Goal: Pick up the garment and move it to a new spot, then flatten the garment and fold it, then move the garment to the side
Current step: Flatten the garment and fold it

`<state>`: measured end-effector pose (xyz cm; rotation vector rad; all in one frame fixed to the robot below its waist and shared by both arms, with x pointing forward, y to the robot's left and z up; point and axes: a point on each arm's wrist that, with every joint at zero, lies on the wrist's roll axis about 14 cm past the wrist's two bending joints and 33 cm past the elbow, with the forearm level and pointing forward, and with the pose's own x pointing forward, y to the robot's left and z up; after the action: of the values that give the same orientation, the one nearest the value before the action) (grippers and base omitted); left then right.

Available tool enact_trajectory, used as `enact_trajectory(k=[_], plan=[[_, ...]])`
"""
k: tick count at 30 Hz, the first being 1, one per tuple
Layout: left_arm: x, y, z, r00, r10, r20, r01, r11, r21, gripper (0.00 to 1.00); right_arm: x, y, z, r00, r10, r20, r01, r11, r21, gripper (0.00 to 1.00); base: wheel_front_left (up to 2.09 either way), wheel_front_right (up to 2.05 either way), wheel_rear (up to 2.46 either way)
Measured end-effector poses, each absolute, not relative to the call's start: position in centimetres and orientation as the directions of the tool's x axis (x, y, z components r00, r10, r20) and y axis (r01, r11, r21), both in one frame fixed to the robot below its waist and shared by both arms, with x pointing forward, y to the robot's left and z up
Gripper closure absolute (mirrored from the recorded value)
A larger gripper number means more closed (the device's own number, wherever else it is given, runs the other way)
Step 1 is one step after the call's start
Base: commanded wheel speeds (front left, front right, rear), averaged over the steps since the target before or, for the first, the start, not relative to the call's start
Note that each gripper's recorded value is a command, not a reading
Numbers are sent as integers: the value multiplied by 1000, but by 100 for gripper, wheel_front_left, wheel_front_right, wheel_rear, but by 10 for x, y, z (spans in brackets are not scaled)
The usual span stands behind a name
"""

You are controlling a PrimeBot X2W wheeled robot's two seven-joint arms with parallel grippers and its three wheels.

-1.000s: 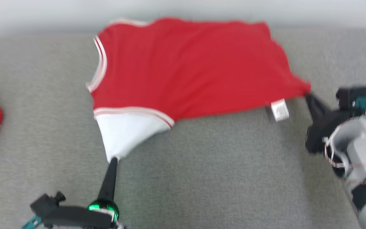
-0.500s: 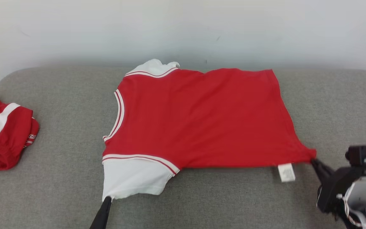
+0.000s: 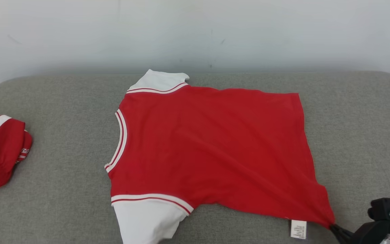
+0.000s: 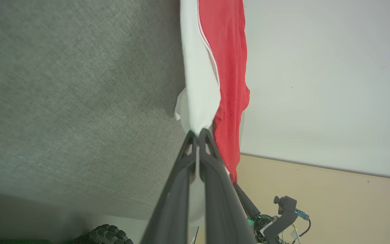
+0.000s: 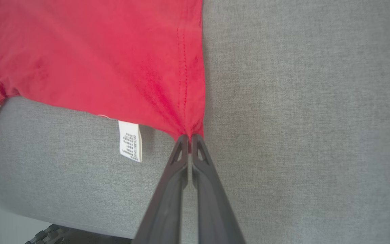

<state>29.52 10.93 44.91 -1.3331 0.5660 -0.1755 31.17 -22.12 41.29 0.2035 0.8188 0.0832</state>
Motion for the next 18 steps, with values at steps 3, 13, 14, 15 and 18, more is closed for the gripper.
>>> enact_trajectory(k=[3,13,14,15,18], plan=[[291,112,454,850,-445,-281,-200,221,-955,100,311,-231,423,709,111,-696,31,982,189,100,0,0,0],[276,128,467,834,-474,-283,-214,195,-957,100,311,-238,425,733,59,-678,71,984,162,100,0,0,0],[275,135,460,830,-455,-322,-233,241,-942,100,312,-239,425,736,55,-674,73,984,160,100,0,0,0],[277,137,462,839,-445,-314,-229,234,-945,100,314,-239,425,740,55,-670,73,984,162,100,0,0,0],[290,129,483,874,-442,-201,-153,142,-978,100,326,-239,433,780,44,-624,72,984,160,100,0,0,0]])
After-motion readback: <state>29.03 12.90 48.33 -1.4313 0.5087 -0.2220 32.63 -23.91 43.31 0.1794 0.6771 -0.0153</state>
